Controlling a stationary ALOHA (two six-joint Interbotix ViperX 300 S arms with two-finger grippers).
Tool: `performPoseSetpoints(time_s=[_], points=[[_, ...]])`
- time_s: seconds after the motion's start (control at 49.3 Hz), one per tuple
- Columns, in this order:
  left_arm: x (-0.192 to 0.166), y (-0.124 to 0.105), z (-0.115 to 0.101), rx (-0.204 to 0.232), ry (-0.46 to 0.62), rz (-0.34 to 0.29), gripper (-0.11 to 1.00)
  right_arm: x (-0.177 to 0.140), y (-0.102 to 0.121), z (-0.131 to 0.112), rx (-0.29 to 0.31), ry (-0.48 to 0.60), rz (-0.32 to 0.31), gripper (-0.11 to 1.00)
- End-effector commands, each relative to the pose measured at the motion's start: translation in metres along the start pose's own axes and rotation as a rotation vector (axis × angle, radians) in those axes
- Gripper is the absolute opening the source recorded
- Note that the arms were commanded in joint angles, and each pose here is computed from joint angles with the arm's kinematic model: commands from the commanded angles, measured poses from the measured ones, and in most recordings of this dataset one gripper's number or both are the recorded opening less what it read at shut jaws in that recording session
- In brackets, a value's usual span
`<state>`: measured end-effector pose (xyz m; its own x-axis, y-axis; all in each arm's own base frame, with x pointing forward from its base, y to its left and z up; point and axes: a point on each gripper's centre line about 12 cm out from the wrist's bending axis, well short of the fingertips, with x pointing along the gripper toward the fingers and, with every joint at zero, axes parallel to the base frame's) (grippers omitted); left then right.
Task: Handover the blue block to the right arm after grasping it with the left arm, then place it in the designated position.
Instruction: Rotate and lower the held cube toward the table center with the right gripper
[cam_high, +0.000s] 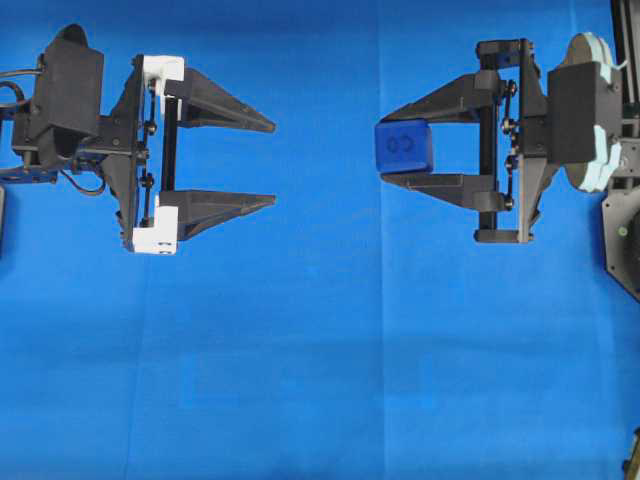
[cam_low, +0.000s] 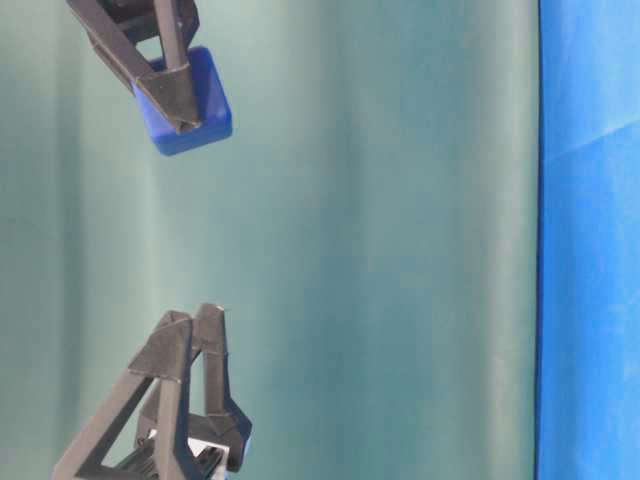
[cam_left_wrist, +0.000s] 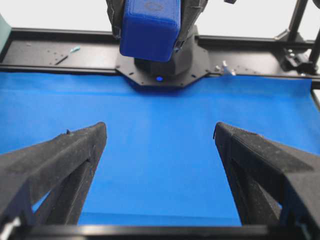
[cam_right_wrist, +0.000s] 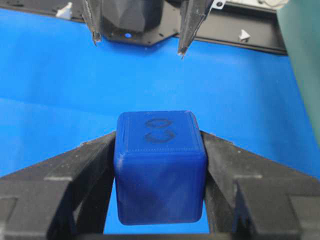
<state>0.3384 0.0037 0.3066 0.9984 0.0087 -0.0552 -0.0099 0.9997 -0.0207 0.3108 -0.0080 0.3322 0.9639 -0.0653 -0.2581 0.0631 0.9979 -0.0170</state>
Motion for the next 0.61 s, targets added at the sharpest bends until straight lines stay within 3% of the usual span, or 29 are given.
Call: performPoseSetpoints(time_s=[0.0, 0.588], points=[[-0.0021, -0.0002, 0.0104, 0.002, -0.035, -0.001, 0.93, -0.0046, 0.0004, 0.0161, 0.005, -0.045, 0.003, 0.42], [-0.0021, -0.0002, 0.0101, 0.002, -0.032, -0.001, 0.93, -0.0041, -0.0009, 0.0146, 0.009, -0.031, -0.008, 0.42]])
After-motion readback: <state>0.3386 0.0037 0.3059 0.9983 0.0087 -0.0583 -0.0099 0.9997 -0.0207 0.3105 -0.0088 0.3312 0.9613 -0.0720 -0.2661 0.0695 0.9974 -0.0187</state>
